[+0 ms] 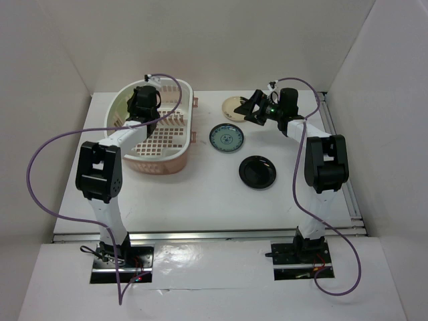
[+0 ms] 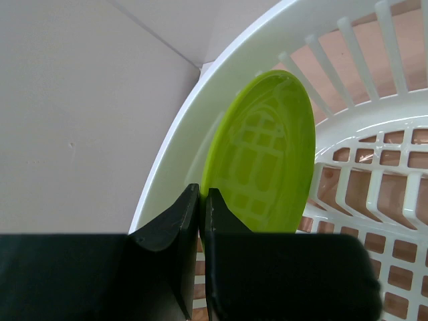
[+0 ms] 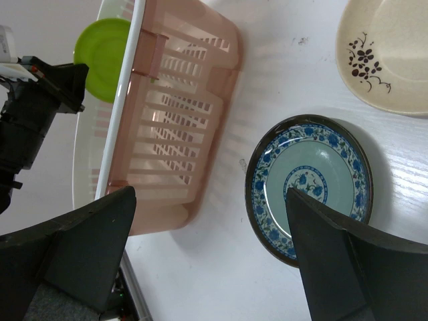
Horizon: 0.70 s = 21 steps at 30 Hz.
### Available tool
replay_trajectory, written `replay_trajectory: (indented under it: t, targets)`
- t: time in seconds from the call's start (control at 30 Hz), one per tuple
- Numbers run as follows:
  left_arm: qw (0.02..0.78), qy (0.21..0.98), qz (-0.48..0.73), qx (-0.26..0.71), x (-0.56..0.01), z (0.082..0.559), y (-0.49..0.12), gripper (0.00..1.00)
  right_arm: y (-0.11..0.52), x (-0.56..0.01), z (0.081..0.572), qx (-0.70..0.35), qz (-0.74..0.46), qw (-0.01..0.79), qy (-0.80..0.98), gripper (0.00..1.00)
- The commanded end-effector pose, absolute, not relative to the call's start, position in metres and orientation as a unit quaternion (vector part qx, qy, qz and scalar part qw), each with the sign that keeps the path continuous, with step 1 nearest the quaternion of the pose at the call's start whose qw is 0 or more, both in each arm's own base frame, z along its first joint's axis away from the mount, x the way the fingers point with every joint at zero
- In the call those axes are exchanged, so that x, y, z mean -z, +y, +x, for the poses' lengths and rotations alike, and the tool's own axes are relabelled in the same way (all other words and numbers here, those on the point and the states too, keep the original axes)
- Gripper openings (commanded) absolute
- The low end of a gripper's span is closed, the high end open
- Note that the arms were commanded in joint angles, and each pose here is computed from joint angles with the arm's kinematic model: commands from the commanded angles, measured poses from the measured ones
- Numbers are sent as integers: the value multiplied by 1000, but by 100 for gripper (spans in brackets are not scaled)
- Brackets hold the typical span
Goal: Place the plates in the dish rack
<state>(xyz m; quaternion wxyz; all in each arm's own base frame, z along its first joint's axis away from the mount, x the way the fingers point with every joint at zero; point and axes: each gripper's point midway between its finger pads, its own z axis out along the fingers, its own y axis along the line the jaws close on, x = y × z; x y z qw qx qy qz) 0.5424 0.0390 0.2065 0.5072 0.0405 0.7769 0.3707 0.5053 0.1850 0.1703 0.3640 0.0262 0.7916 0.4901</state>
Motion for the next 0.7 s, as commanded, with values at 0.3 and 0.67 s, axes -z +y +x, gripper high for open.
replay_trajectory:
  t: [0.3, 0.67]
  targets:
    - [531, 771, 7, -352, -208, 544, 40, 0, 190, -199, 508, -500, -2, 395, 771, 100]
    - [515, 793, -17, -324, -184, 550, 34, 0, 190, -200, 506, -500, -3, 395, 770, 100]
